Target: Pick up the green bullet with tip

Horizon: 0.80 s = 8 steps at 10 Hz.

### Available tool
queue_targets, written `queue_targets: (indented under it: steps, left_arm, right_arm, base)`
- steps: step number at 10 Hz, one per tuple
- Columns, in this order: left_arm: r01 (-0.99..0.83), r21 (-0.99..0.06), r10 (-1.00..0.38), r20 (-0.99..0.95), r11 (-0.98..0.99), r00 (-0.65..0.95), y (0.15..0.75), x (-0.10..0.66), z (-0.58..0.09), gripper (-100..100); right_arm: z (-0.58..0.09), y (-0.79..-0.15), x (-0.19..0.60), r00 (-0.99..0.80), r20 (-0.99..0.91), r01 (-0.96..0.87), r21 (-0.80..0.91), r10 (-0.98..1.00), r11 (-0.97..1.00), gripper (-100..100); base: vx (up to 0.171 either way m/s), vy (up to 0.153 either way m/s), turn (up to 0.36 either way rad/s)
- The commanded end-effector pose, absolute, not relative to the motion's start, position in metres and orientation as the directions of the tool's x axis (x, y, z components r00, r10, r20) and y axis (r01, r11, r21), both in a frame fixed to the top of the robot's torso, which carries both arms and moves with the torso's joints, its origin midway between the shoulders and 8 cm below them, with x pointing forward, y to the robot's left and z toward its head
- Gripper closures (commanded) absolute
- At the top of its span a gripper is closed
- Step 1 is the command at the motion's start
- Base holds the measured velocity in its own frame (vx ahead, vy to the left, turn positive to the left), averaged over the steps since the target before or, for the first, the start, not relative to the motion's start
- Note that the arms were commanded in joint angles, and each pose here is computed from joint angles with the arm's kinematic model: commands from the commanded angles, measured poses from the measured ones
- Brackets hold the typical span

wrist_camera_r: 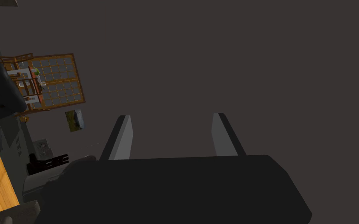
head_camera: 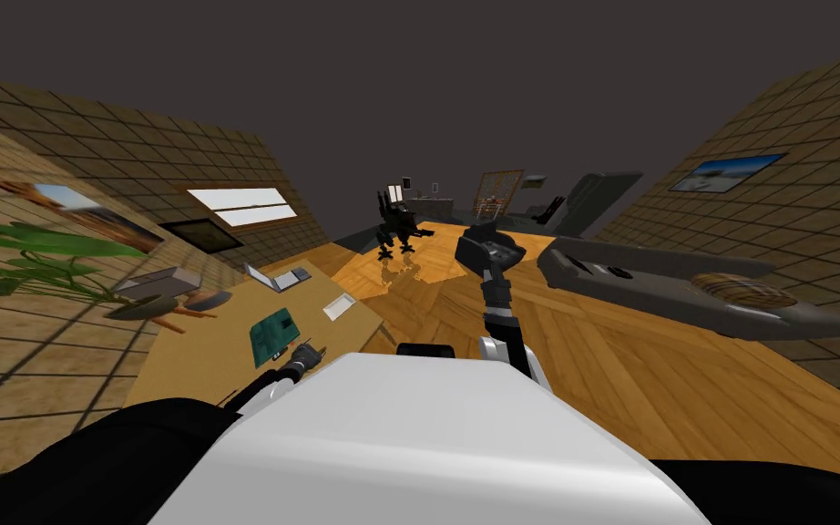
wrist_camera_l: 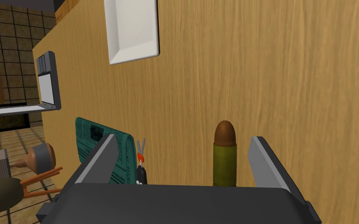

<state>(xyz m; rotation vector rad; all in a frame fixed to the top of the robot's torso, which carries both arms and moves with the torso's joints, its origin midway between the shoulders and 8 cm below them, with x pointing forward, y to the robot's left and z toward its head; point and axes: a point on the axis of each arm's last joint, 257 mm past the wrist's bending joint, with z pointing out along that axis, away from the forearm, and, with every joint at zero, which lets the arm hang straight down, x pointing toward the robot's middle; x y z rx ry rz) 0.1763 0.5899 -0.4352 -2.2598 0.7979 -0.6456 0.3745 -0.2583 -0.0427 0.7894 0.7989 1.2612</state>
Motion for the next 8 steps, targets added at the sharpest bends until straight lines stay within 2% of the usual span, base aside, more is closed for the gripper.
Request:
queue_targets:
  steps: [1,4,8]
  left_arm:
    - [-0.376,-0.654,-0.642,0.221,-0.656,0.734,0.598,0.15,-0.451,-100]
    - [-0.36,-0.598,-0.586,0.235,-0.716,0.776,0.601,0.127,-0.463,-100]
    - [-0.328,-0.448,-0.454,0.21,-0.832,0.866,0.604,0.062,-0.49,-100]
  right_arm:
    - [-0.043,-0.258,0.375,0.126,-0.08,-0.494,0.859,0.989,0.132,0]
    - [-0.043,-0.258,0.375,0.126,-0.08,-0.495,0.859,0.989,0.132,0]
    - [-0.043,-0.258,0.375,0.127,-0.08,-0.494,0.859,0.989,0.133,0]
  base:
    - [0.045,0.016,-0.223]
    - [0.047,0.015,-0.184]
    - [0.049,0.032,-0.231]
